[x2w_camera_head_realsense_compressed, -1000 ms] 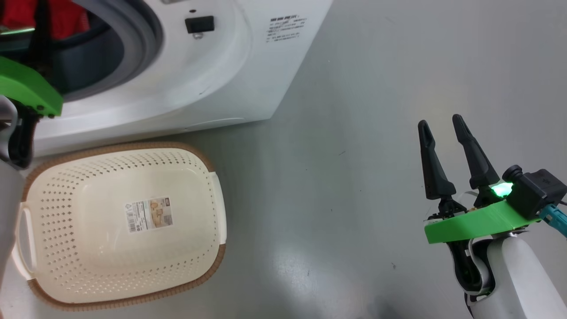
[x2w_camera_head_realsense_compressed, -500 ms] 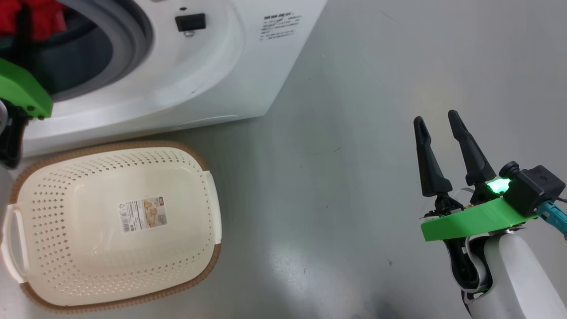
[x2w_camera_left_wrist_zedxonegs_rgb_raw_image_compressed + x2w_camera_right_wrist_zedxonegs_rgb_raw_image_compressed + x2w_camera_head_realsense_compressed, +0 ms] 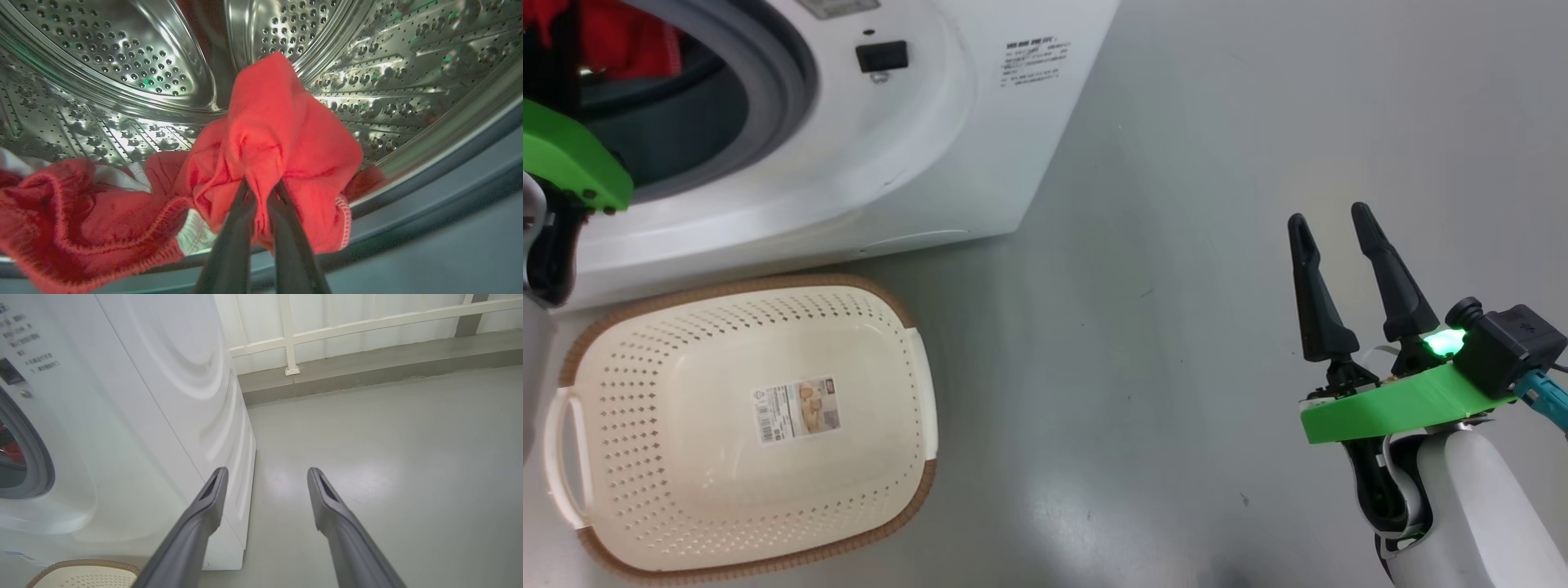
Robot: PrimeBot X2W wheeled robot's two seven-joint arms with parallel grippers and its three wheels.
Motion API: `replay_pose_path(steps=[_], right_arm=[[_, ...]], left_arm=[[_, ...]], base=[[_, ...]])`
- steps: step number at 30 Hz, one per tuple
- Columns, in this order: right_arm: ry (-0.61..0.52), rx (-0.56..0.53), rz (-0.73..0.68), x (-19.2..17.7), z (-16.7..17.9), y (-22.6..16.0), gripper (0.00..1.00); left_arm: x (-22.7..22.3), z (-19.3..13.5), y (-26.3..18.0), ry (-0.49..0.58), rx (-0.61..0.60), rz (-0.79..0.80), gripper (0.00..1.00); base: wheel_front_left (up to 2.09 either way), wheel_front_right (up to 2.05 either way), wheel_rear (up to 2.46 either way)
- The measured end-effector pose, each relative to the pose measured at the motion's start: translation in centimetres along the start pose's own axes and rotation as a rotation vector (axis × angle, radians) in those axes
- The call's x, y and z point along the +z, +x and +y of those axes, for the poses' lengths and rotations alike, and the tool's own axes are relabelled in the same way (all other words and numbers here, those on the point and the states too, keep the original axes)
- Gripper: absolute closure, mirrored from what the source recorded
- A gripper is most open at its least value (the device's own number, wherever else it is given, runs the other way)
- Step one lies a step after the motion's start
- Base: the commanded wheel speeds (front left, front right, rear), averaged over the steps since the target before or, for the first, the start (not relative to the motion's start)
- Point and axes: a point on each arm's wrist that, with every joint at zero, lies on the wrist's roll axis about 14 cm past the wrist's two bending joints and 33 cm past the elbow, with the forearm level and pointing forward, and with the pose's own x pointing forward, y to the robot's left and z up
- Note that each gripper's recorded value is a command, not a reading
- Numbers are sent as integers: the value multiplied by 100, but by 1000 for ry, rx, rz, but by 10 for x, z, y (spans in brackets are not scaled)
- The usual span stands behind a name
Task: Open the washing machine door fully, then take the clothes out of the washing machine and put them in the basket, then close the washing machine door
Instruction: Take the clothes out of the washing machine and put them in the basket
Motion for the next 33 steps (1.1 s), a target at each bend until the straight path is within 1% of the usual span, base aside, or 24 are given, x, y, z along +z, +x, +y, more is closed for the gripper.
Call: replay_pose_path(steps=[4,8,13,15,20,28,33], right_arm=[[3,0,-22,8,1,0,0],[9,13,-34,13,6,0,0],[12,28,-49,18,12,0,0],[9,36,-54,20,14,-1,0],[9,44,-54,21,18,-5,0],[12,57,-68,27,24,-10,0],[18,65,-59,24,27,-14,0]], left_arm=[[21,3,-8,-34,10,-66,100],[32,12,-24,-36,52,-121,100],[45,15,-43,-86,88,-200,100],[48,13,-53,-74,91,-228,100],[54,11,-79,-94,122,-295,100],[65,16,-122,-80,175,-379,100],[71,11,-146,-59,180,-418,100]], base=[[0,0,0],[0,0,0],[0,0,0],[0,0,0],[0,0,0],[0,0,0],[0,0,0]])
